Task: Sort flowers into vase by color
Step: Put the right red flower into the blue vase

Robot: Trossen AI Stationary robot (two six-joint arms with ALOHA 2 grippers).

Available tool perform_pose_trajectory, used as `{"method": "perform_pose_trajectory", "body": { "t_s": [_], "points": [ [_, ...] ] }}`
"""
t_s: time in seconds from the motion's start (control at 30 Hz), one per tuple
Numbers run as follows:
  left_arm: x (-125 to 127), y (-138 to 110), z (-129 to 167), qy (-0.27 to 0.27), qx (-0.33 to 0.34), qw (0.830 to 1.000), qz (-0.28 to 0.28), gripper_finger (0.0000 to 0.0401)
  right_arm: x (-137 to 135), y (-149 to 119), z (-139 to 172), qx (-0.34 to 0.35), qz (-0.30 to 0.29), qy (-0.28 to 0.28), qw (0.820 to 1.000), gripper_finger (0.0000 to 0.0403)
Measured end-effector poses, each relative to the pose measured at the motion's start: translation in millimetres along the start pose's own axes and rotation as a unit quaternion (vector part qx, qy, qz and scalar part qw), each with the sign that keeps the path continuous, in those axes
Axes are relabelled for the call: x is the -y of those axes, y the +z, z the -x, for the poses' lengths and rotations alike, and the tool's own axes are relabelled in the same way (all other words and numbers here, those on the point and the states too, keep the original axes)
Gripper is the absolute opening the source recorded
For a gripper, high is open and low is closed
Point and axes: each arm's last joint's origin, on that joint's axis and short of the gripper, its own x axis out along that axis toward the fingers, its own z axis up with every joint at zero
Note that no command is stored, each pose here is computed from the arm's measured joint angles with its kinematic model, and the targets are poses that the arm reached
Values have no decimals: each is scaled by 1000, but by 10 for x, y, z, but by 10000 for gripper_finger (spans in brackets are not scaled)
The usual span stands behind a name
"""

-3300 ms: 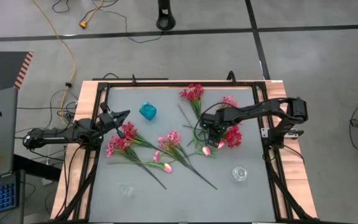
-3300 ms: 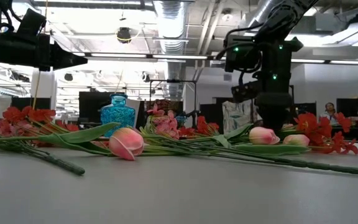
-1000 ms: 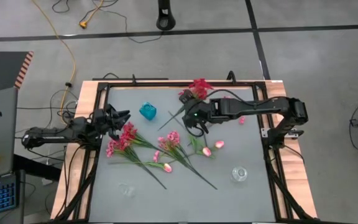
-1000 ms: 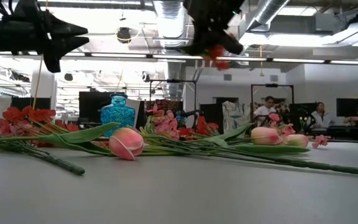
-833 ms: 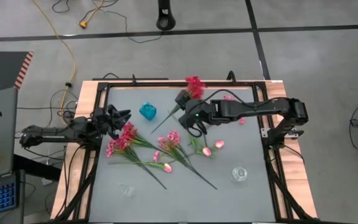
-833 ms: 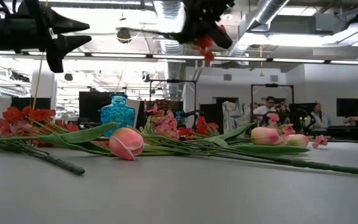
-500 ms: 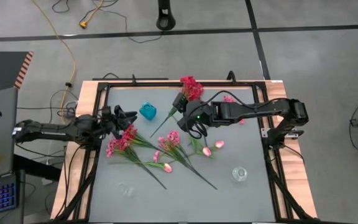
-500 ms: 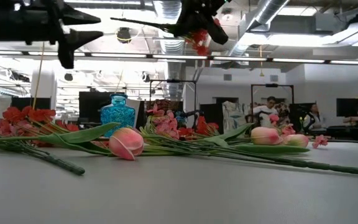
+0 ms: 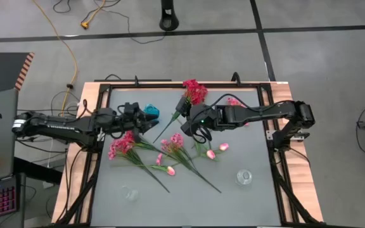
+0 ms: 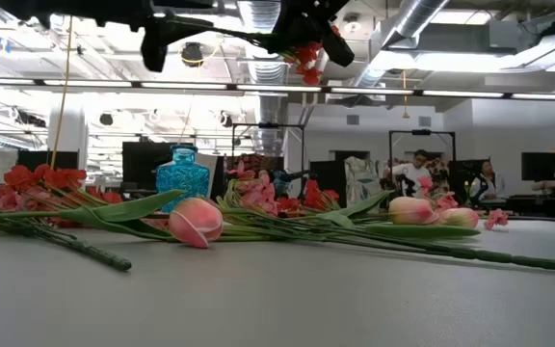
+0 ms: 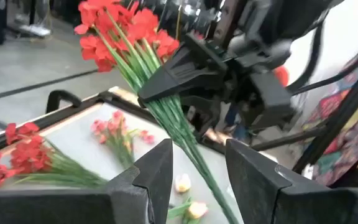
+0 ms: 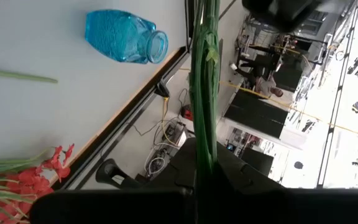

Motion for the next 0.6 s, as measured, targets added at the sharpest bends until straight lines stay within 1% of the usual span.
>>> {"method": "perform_pose_trajectory", "body": {
  "t_s": [0.2,0.4,0.6],
  "points": [
    [11,125,-281,31,-46,998,-8,135,-2,35,22,5,2,-1,1000,49],
    [-6,198,-491,16,-72,997,-3,135,-3,38,23,6,1,-1,1000,49],
    [-78,189,-608,24,-83,996,0,135,-3,38,23,6,1,-1,1000,49]
  ]
}}
